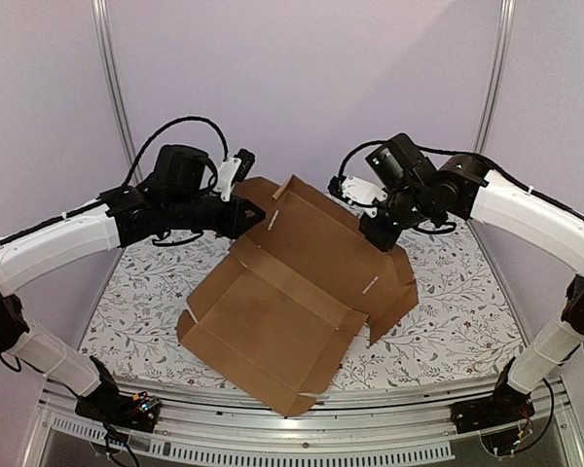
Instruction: Fold the paper box
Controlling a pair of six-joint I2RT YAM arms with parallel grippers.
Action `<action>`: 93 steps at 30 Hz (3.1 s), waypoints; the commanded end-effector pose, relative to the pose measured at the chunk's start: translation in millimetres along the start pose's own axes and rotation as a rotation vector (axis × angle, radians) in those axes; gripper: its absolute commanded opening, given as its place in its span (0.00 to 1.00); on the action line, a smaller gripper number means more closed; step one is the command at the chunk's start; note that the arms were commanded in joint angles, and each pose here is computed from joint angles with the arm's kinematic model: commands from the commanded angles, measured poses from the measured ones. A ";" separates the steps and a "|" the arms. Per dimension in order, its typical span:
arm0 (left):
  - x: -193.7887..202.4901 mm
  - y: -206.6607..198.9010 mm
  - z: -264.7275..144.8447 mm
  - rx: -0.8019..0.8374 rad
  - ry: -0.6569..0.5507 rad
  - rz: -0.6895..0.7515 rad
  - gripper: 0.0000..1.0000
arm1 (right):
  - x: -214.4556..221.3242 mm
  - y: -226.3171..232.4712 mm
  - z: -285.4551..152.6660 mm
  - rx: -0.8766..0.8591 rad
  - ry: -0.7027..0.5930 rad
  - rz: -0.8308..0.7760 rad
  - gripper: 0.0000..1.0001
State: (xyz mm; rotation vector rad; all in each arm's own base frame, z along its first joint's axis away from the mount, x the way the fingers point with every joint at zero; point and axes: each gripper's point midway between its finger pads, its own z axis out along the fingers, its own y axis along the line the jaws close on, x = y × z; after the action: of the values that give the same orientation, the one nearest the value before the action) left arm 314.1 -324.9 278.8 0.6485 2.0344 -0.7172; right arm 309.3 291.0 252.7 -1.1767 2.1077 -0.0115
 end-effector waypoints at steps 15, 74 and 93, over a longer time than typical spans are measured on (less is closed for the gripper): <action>72.0 78.7 -29.7 -0.386 0.026 -0.051 0.23 | -6.5 -19.1 -34.3 -0.103 -0.064 0.110 0.00; 4.0 50.2 -58.8 0.128 -0.255 -0.305 0.18 | 5.0 0.5 -107.8 -0.200 -0.345 0.136 0.00; 15.1 34.2 -54.3 0.195 -0.156 -0.267 0.16 | 1.1 -12.5 -92.3 -0.134 -0.321 0.186 0.00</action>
State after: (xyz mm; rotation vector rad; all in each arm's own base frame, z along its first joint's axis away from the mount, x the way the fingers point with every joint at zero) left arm 301.4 -258.0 282.1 0.3789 1.9177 -1.0962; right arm 255.3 251.6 318.2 -1.0363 1.9588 0.3833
